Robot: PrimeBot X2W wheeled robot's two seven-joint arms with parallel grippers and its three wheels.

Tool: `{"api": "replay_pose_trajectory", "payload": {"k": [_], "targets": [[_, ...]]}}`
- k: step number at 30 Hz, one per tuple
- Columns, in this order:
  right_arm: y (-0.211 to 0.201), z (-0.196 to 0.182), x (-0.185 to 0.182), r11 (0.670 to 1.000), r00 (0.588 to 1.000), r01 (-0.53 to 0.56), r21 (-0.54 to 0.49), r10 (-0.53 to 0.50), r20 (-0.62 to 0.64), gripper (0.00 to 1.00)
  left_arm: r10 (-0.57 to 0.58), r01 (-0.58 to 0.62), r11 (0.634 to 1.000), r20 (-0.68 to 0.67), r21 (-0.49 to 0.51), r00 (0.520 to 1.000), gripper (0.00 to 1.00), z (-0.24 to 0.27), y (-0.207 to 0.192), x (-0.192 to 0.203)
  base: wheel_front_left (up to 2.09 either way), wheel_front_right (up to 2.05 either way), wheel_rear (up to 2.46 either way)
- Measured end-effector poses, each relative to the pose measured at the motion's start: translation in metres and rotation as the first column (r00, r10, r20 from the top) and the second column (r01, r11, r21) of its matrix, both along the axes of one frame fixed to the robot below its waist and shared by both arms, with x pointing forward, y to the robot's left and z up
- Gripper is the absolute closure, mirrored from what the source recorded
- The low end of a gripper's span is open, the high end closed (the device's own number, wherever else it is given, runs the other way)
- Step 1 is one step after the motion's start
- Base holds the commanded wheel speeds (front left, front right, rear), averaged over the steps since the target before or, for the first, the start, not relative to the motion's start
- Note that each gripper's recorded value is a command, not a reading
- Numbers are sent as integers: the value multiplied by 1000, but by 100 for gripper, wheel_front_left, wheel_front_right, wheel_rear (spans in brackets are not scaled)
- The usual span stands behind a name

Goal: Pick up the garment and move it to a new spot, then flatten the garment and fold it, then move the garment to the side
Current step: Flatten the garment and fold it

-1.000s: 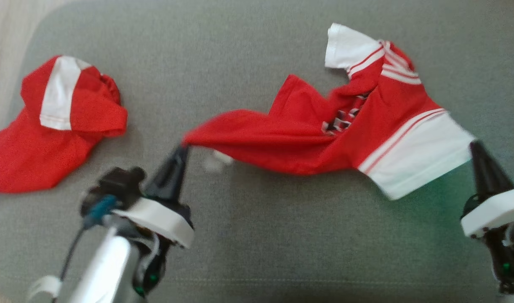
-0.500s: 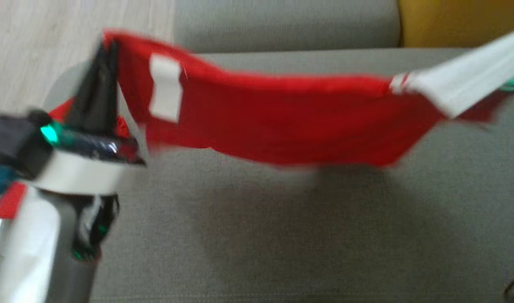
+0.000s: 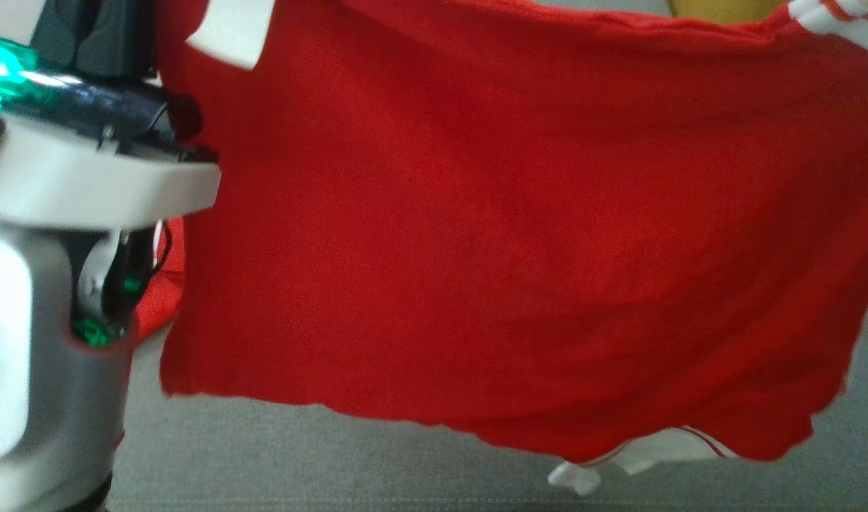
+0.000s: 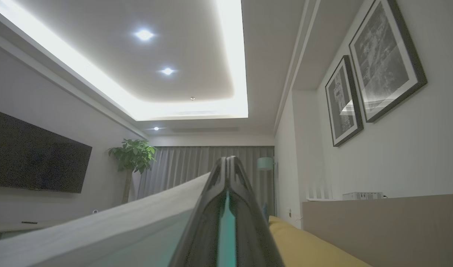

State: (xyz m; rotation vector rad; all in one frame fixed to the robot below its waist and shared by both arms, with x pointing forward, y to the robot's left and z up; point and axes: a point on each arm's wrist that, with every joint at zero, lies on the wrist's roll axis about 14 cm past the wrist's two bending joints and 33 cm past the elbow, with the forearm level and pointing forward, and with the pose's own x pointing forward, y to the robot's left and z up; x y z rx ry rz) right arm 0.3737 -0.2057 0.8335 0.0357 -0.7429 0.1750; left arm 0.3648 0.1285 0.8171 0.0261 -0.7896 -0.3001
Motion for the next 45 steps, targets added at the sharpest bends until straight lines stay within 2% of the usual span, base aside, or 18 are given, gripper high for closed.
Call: {"api": "replay_pose_trajectory", "payload": {"k": [4,8,11,15,20,23,25,28,33,36,39,45], "targets": [[7,-22,30,999,994,-37,15,38,-103,100,-19,17,1000,-113,-20,993,100,-24,-1,34,0,0,0],[14,-54,77,997,969,-62,41,70,-237,100,-37,32,999,-209,-30,977,100,-51,-6,77,0,0,0],[21,-61,111,996,957,-75,58,88,-276,100,-42,33,999,-248,-43,968,100,-61,-9,111,0,0,0],[30,-44,147,994,964,-86,74,102,-244,100,-43,27,998,-254,-65,966,100,-59,-10,148,0,0,0],[41,-28,167,993,973,-94,72,107,-206,100,-30,15,998,-281,-56,959,100,-61,-13,178,0,0,0],[53,-47,186,991,957,-110,76,126,-260,100,-27,5,998,-348,-62,937,100,-83,-15,199,0,0,0],[62,-81,201,990,927,-116,77,136,-349,100,-22,-5,998,-431,-62,902,100,-116,-17,213,0,0,0],[67,-148,217,990,854,-106,94,139,-501,100,-25,-11,998,-579,-60,815,100,-183,-23,226,0,0,0],[58,-257,219,992,714,-53,116,119,-690,100,-32,-39,997,-796,-70,604,100,-306,-27,217,0,0,0],[57,-309,210,990,637,-31,138,126,-760,100,-39,-59,995,-860,-80,509,100,-353,-26,204,0,0,0],[59,-340,198,984,599,-21,174,152,-786,100,-46,-59,995,-884,-83,465,100,-374,-29,193,0,0,0],[53,-363,161,967,594,-4,256,208,-777,100,-53,-41,996,-892,-80,448,100,-387,-30,162,0,0,0]]}}
